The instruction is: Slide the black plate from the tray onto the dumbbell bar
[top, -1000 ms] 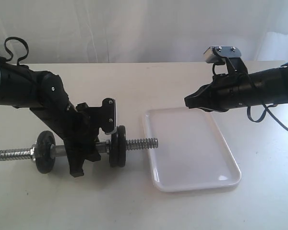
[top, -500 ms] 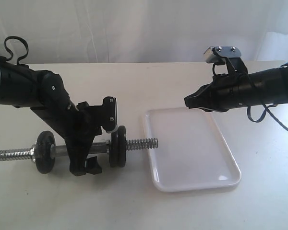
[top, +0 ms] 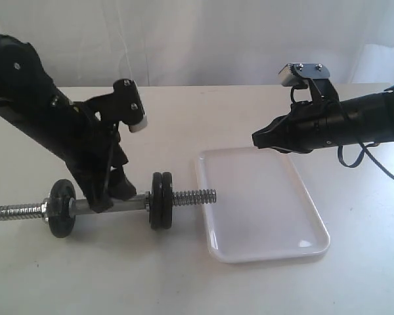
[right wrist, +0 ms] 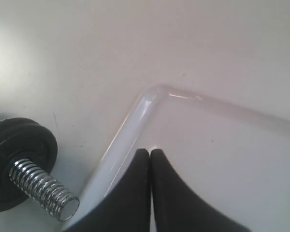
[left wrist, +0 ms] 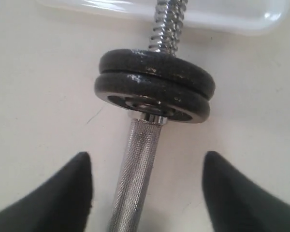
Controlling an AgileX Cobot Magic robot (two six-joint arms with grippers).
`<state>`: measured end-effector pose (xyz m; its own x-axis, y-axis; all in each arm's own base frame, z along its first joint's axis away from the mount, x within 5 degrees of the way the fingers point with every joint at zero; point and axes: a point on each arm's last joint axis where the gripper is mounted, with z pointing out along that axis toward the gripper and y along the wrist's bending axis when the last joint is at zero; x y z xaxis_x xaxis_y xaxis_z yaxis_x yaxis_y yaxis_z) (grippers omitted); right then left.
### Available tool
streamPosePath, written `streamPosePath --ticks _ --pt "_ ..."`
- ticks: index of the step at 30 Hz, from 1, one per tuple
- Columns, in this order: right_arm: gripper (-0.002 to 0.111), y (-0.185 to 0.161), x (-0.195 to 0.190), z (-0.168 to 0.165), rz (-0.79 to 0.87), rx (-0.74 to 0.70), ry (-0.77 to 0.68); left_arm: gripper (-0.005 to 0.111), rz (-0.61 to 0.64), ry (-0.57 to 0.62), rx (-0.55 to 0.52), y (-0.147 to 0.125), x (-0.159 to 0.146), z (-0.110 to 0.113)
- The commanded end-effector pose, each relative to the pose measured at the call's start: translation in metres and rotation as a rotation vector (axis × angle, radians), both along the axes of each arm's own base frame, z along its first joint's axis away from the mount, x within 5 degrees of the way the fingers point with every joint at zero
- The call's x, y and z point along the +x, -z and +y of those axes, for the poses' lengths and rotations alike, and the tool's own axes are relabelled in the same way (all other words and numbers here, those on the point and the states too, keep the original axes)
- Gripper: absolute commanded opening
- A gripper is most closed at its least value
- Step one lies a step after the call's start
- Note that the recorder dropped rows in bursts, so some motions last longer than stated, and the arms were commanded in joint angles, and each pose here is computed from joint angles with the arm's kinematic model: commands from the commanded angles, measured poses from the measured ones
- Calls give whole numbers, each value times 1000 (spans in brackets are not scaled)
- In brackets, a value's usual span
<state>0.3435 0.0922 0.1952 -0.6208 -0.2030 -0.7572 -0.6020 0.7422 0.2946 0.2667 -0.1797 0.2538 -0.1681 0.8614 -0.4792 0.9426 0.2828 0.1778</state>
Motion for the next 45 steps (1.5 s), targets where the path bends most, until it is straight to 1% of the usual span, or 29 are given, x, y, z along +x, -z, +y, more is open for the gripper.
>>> streamPosePath --ticks 1,2,3,6,10,14,16,18,20,21,24,27,29,31,34,39,43,45 --pt "0 -2 -2 -2 -1 8 8 19 5 -84 -73 -32 -17 9" --pt "0 -2 -2 -2 -1 8 8 4 1 -92 -86 -39 -22 11" --pt "0 -2 -2 -2 -1 8 8 1 -4 -102 -101 -46 -26 13" --pt "0 -2 -2 -2 -1 6 10 1 13 -200 -158 -62 -35 23" --pt "0 -1 0 -4 0 -5 36 1 37 -313 -171 -76 -43 44" --pt "0 -1 8 -12 6 -28 183 1 77 -466 -153 -80 -43 69" --pt "0 -4 12 -15 20 -17 247 1 100 -546 -151 -82 -43 84" --pt "0 -8 15 -14 51 12 269 1 119 -606 -151 -82 -43 96" --pt "0 -13 15 -11 89 9 266 1 128 -652 -151 -80 -46 106" --pt "0 -13 15 -12 109 -11 270 1 132 -680 -151 -77 -48 111" --pt "0 -19 13 -20 184 -144 310 1 153 -739 -138 -65 -56 126" --pt "0 -27 5 -35 250 -379 353 1 149 -816 -169 -57 -63 136" --pt "0 -32 -4 -44 319 -494 413 1 120 -830 -188 -55 -70 138" --pt "0 -38 -13 -53 357 -596 428 1 101 -849 -206 -52 -77 140" --pt "0 -49 -28 -59 415 -663 418 1 70 -861 -227 -46 -87 142" --pt "0 -75 -59 -62 340 -622 438 1 34 -876 -253 -33 -107 145" --pt "0 -100 -90 -65 201 -549 470 1 16 -887 -267 -20 -122 147" --pt "0 -114 -109 -66 115 -482 494 1 10 -889 -270 -15 -129 148"
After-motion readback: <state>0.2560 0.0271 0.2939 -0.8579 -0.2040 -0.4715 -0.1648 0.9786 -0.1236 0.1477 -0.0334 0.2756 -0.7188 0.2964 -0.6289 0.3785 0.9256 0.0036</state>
